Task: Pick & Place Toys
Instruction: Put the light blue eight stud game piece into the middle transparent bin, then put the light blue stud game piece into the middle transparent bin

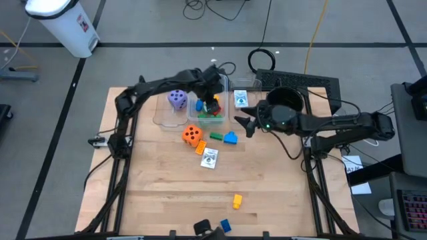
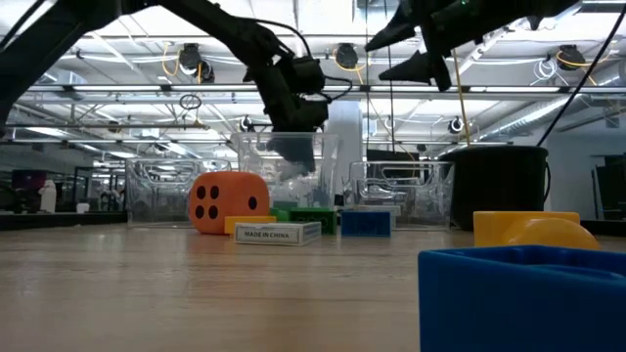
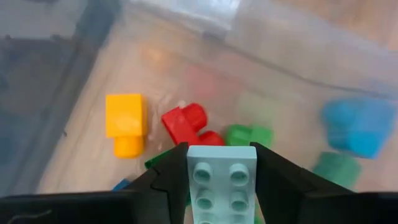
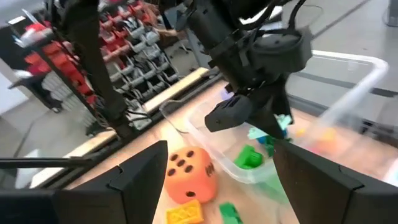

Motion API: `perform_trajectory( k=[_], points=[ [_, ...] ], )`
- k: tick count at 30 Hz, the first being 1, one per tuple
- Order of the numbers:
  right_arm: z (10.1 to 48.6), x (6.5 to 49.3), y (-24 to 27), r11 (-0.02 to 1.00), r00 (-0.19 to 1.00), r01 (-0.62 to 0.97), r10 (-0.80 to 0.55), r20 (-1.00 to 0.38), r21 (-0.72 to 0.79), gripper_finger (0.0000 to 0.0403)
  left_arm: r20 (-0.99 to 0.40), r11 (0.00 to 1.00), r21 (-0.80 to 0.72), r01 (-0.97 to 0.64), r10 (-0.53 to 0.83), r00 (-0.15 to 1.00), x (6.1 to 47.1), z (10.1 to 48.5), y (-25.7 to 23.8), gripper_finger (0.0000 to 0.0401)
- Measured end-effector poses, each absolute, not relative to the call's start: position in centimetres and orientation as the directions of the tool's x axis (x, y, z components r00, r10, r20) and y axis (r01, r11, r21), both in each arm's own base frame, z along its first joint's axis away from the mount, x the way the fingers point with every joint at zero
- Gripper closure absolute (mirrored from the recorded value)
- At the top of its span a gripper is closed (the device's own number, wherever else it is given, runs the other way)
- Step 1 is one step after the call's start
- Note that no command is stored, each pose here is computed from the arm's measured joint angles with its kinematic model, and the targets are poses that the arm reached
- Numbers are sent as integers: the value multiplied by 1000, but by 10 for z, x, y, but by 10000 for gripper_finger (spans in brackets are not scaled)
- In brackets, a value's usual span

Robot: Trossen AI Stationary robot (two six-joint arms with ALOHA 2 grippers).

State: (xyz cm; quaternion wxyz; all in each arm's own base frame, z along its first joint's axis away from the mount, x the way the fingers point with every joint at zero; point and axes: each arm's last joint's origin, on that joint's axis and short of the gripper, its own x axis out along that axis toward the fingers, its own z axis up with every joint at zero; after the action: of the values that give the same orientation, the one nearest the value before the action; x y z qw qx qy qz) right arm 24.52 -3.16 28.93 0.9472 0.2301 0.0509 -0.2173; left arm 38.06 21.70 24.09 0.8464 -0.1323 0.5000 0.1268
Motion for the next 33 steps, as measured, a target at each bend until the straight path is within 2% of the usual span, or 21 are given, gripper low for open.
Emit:
perform_trajectory(
  k=[4,12,18,29,33],
  points=[
    [290,237,-34,811,897,438,-371,-239,387,122,-897,926,-106,-361,68,437,385,228,221,260],
    [292,229,-37,824,904,422,-352,-241,378,122,-940,930,-102,-354,26,339,399,215,229,236],
    [284,228,-37,809,900,430,-349,-261,400,122,-929,933,-94,-348,43,367,405,224,233,237],
    [272,226,-36,784,898,437,-348,-271,441,122,-937,924,-98,-370,39,348,400,228,237,148],
    [274,227,-37,787,904,425,-349,-246,447,122,-921,923,-97,-373,59,386,398,247,234,134]
  ],
)
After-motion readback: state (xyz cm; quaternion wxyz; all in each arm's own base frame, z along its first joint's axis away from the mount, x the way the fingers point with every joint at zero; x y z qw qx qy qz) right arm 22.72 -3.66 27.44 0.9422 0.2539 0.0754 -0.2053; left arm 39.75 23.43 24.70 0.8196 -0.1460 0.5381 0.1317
